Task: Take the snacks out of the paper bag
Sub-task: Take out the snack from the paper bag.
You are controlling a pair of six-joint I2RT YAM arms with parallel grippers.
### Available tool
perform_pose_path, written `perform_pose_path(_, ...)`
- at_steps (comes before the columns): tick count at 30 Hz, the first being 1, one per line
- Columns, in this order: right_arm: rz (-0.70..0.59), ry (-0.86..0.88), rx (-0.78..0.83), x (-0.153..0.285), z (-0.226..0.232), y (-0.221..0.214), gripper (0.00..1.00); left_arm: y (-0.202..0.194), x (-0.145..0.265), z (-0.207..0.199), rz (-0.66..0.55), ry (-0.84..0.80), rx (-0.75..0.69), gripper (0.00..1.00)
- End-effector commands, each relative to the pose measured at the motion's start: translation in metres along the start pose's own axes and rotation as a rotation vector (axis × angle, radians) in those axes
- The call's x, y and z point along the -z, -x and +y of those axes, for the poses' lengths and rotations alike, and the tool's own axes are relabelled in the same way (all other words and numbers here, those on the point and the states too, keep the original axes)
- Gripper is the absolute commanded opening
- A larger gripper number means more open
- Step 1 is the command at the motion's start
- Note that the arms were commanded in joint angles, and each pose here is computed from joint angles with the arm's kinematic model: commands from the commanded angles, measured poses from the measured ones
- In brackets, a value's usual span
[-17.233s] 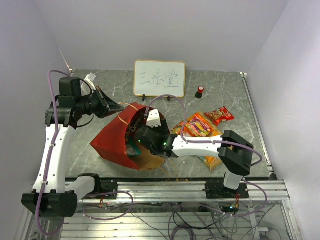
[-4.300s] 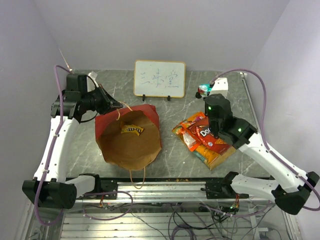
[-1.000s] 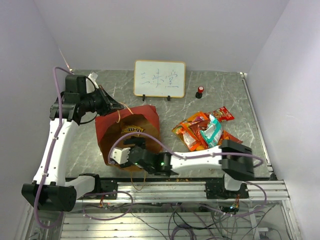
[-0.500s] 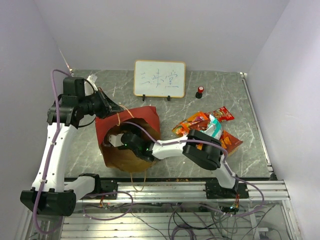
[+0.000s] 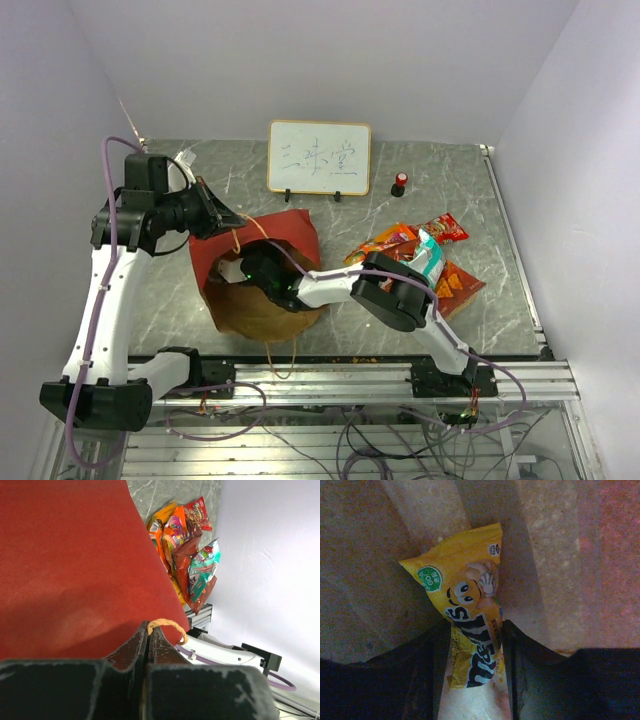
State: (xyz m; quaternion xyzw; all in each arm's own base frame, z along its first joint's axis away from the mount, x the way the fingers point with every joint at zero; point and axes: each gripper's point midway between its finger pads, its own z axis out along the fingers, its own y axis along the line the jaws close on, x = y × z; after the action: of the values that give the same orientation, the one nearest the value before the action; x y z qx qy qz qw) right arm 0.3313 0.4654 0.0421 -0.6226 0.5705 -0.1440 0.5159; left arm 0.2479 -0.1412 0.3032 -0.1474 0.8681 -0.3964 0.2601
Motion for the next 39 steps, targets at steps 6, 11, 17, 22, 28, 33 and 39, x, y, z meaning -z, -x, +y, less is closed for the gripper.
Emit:
perform_pose_path(6, -0.036, 0.041, -0.041, 0.000, -0.008, 0.014, 0.25, -0.003, 0.006, -0.008, 0.020, -0.026, -0.007, 0.07)
perform_pose_path(11, -0.074, 0.067, -0.062, 0.021, -0.010, 0.022, 0.21, -0.003, 0.010, -0.010, -0.009, -0.034, -0.017, 0.07)
perform_pose_path(17, -0.114, 0.106, -0.065, 0.058, 0.000, 0.029, 0.18, 0.006, 0.006, -0.012, -0.010, -0.027, -0.031, 0.07)
perform_pose_path(22, -0.165, 0.131, -0.126, 0.114, 0.010, 0.046, 0.17, 0.007, 0.007, -0.018, -0.038, -0.062, -0.003, 0.07)
perform_pose_path(28, -0.181, 0.188, -0.288, 0.178, 0.023, 0.045, 0.15, 0.008, 0.002, -0.013, -0.030, -0.054, -0.009, 0.07)
perform_pose_path(33, -0.220, 0.189, -0.396, 0.220, -0.009, 0.052, 0.13, 0.015, 0.007, -0.034, -0.023, -0.113, 0.021, 0.07)
perform_pose_path(39, -0.342, 0.014, -0.454, 0.273, -0.106, 0.069, 0.12, 0.035, 0.020, -0.091, -0.058, -0.349, 0.133, 0.07)
